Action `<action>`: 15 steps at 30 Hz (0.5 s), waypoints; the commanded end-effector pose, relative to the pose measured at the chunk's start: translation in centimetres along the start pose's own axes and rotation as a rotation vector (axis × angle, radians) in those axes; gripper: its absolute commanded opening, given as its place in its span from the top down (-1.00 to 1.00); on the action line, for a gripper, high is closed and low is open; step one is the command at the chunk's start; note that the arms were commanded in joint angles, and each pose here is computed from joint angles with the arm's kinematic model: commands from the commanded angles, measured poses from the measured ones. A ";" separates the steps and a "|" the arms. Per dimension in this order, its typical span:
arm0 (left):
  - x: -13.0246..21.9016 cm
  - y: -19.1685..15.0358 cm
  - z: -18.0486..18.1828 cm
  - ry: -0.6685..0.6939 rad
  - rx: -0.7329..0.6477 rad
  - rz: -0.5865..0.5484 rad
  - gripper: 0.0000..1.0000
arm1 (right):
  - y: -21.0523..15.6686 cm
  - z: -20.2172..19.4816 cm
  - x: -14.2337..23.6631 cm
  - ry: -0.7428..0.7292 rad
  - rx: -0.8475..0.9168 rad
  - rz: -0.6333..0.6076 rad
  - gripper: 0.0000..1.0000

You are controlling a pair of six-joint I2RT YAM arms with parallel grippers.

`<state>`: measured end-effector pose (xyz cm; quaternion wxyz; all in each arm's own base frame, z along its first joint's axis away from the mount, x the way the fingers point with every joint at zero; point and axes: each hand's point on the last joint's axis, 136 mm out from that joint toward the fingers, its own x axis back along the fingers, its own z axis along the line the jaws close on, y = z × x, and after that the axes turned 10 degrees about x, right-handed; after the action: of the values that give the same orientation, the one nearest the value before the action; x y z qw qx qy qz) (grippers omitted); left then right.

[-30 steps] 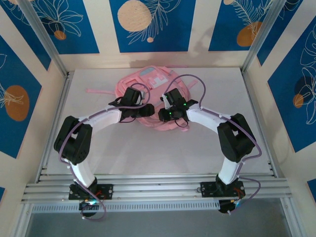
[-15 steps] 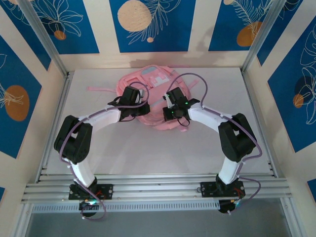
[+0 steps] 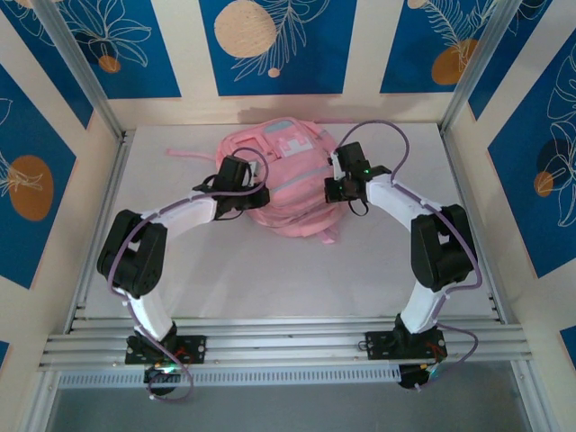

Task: Pack the student bag
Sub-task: Zip the student bag at the top-center of the table.

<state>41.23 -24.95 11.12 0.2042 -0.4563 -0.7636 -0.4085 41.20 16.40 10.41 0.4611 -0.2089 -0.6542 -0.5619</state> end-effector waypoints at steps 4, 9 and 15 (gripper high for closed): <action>-0.6 6.6 4.3 0.151 0.000 -0.105 0.65 | -2.9 4.9 2.1 0.097 -0.008 0.039 1.00; 1.0 8.4 3.3 0.177 -0.016 -0.114 -0.38 | -2.0 9.2 2.9 0.186 -0.003 0.003 1.00; 4.5 6.8 2.8 0.183 0.010 -0.100 -0.83 | -0.9 12.5 2.8 0.278 0.010 -0.020 1.00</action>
<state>47.10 -19.55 13.64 0.2460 -0.3812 -0.7679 -0.4522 34.79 25.06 11.56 0.5250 -0.1468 -0.6139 -0.5709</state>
